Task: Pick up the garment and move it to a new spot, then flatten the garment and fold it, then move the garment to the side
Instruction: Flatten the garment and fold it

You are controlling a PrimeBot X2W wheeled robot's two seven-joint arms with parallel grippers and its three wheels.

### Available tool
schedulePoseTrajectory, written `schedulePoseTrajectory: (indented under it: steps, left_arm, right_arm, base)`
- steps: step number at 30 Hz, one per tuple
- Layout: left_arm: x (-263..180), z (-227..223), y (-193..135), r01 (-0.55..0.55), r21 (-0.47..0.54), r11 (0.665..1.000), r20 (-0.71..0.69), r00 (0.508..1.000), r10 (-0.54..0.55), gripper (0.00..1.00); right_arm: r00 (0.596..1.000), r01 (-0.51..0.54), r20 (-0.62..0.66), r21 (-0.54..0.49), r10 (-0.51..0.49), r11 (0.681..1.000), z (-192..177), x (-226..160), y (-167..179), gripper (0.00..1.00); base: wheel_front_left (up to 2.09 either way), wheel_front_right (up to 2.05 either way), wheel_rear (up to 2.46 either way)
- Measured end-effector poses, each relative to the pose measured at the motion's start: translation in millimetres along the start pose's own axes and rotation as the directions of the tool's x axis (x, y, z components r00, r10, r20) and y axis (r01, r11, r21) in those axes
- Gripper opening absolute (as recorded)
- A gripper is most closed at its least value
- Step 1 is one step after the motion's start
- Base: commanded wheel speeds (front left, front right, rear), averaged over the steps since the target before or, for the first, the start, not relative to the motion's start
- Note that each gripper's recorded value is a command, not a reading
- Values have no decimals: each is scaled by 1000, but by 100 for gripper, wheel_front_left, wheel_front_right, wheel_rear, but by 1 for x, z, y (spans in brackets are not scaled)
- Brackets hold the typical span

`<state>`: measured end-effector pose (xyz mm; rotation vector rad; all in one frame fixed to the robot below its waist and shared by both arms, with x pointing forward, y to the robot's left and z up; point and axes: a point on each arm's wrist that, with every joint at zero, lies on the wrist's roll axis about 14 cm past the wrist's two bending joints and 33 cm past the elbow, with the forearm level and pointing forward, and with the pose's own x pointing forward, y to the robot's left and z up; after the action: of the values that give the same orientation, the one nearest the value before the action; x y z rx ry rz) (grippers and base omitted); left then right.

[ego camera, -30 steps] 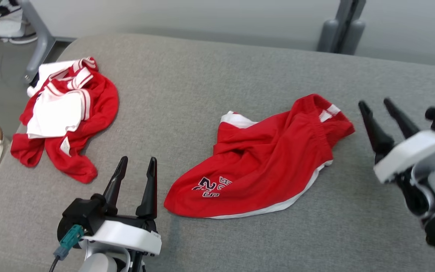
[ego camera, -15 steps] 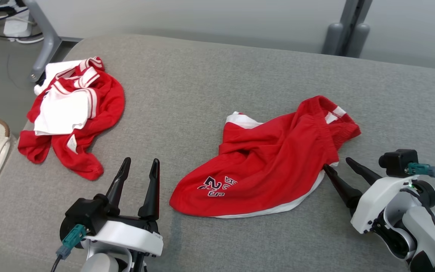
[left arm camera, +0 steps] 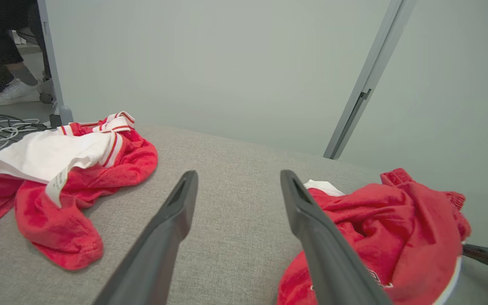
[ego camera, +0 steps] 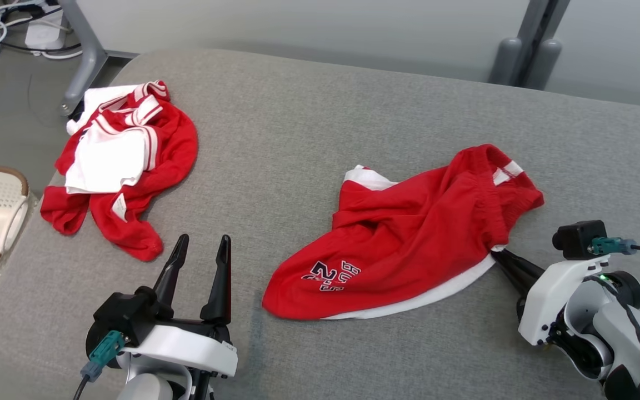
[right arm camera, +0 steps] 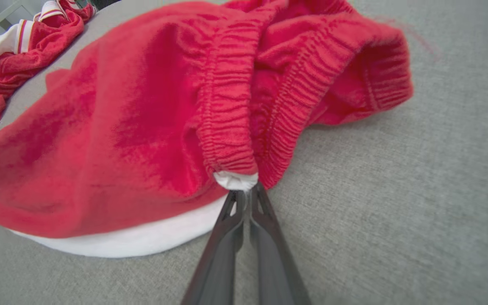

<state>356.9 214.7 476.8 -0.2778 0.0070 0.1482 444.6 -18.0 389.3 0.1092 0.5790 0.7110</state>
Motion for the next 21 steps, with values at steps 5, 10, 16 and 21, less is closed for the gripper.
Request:
schedulePoseTrajectory:
  steps: [5, 10, 16, 21]
  left_arm:
    - [3, -1, -10, 31, -4, 1000, -1, 1000, -31, 100]
    - [7, -7, -27, 85, -2, 996, -14, 996, -85, 100]
    - [12, -10, -41, 128, -3, 992, -18, 992, -128, 100]
    - [15, -14, -52, 160, -2, 987, -30, 987, -160, 100]
  right_arm:
    - [999, 1, 37, 51, -3, 999, 10, -17, -2, 0]
    - [1000, 10, 21, 114, -13, 993, 11, -56, -11, 0]
    - [997, 69, -44, 155, -63, 986, -10, -100, -28, 0]
    - [992, 99, -106, 233, -76, 967, -37, -127, -26, 0]
  base:
    - [0, 0, 0]
    - [0, 0, 0]
    - [0, 0, 0]
    - [0, 0, 0]
